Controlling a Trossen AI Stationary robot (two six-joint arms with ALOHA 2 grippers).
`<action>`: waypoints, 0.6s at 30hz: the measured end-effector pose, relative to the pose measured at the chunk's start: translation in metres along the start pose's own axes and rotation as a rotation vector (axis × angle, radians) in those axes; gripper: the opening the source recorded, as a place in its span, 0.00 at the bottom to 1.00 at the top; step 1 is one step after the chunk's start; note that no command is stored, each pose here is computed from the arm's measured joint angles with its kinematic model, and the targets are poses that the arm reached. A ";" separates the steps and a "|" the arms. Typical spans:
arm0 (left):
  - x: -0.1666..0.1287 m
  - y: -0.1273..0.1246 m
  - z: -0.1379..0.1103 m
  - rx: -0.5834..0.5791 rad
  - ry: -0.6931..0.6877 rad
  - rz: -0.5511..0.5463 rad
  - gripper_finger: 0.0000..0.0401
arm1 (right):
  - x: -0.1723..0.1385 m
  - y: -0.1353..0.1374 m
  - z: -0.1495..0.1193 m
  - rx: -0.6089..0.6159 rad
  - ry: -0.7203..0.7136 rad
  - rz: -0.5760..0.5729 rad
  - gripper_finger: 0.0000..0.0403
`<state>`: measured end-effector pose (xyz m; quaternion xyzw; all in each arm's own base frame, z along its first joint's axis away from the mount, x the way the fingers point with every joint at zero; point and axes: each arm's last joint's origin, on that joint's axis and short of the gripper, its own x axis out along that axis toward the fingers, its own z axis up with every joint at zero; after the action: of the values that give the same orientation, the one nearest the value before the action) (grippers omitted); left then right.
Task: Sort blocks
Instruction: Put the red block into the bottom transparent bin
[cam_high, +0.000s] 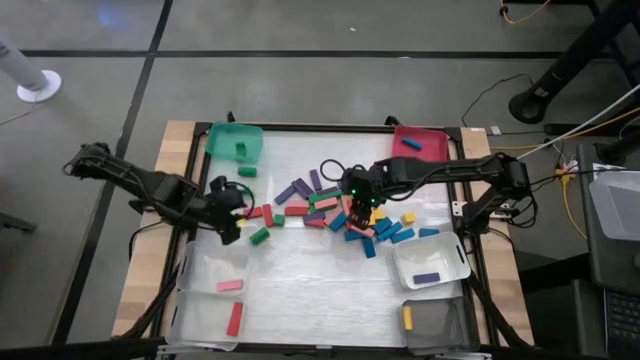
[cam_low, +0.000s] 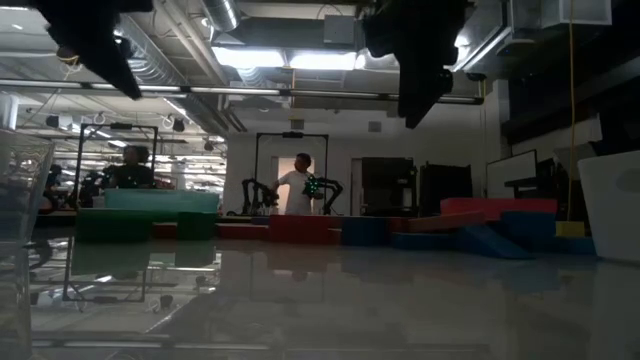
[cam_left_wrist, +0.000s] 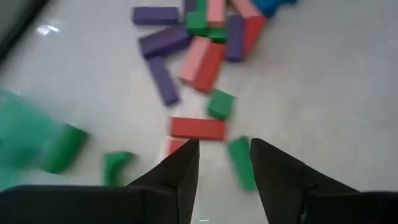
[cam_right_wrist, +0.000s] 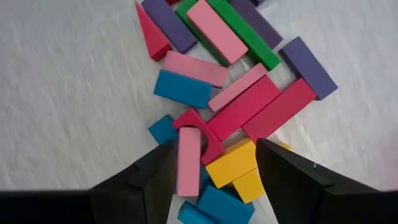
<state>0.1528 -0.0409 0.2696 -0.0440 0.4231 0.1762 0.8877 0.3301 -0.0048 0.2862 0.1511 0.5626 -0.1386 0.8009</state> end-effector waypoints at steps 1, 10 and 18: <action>0.005 0.001 0.002 0.023 0.012 0.024 0.33 | 0.000 0.001 0.000 -0.002 0.000 0.000 0.54; 0.054 0.008 0.011 0.093 0.261 0.066 0.42 | 0.000 0.001 0.000 0.020 -0.006 -0.008 0.54; 0.094 0.016 0.011 0.160 0.447 0.115 0.50 | -0.001 0.003 0.007 0.024 -0.079 0.012 0.54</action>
<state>0.2099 0.0029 0.2052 0.0129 0.6235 0.1782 0.7611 0.3371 -0.0043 0.2892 0.1584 0.5278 -0.1464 0.8215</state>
